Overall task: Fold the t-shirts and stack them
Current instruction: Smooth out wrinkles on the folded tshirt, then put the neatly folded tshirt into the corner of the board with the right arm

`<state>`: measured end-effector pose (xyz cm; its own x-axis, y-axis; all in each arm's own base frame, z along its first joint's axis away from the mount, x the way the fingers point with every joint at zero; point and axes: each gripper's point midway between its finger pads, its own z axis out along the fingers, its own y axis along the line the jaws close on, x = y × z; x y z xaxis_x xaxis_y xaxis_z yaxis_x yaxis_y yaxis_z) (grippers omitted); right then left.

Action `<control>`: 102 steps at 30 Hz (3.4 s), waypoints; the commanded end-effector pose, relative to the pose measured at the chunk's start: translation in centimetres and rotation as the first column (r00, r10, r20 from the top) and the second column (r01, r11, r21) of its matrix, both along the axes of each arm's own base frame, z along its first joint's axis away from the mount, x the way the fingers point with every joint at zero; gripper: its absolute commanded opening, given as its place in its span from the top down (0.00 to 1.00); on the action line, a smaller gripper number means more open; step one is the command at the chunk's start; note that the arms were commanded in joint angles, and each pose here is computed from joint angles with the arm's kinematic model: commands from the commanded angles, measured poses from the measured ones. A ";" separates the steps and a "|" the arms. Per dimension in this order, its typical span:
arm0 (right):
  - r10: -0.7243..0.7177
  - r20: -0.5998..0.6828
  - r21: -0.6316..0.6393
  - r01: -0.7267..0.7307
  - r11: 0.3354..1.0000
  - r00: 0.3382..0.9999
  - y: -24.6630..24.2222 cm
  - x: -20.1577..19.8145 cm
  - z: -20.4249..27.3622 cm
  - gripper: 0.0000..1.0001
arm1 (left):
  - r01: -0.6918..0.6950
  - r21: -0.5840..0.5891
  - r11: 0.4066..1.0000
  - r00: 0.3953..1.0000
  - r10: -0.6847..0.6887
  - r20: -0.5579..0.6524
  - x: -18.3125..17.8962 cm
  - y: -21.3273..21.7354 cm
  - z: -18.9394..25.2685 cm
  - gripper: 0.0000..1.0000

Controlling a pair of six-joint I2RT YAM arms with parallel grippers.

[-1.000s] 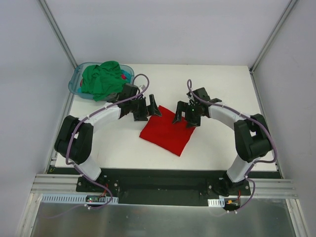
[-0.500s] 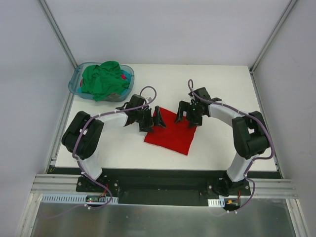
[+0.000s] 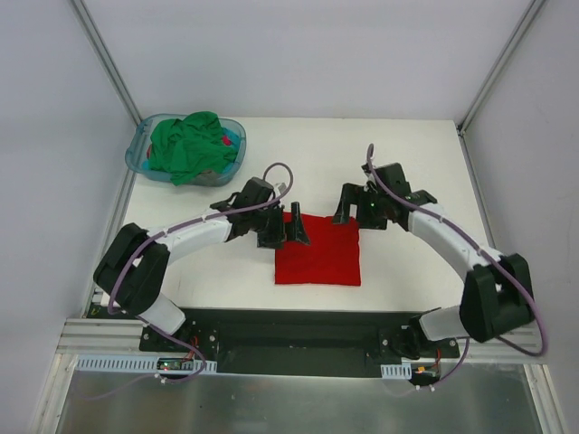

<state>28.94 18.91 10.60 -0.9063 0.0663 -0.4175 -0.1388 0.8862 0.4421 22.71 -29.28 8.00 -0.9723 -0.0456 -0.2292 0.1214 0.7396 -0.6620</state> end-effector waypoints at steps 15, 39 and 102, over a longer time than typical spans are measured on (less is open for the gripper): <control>-0.341 0.280 0.010 0.353 0.936 0.897 -8.2 -3.2 3.5 0.04 | -0.024 0.014 1.000 0.999 0.024 0.040 10.5 -1.9 -1.3 0.01; -0.203 0.092 -0.182 0.217 0.959 0.975 -4.8 -4.9 -1.9 0.04 | -0.176 0.021 0.984 0.923 0.158 0.350 8.9 4.3 7.8 0.01; -0.394 -0.081 -0.928 0.075 0.365 0.916 -35.0 9.1 -3.6 0.99 | -0.658 0.236 0.715 0.666 0.406 0.626 3.6 20.5 5.2 0.01</control>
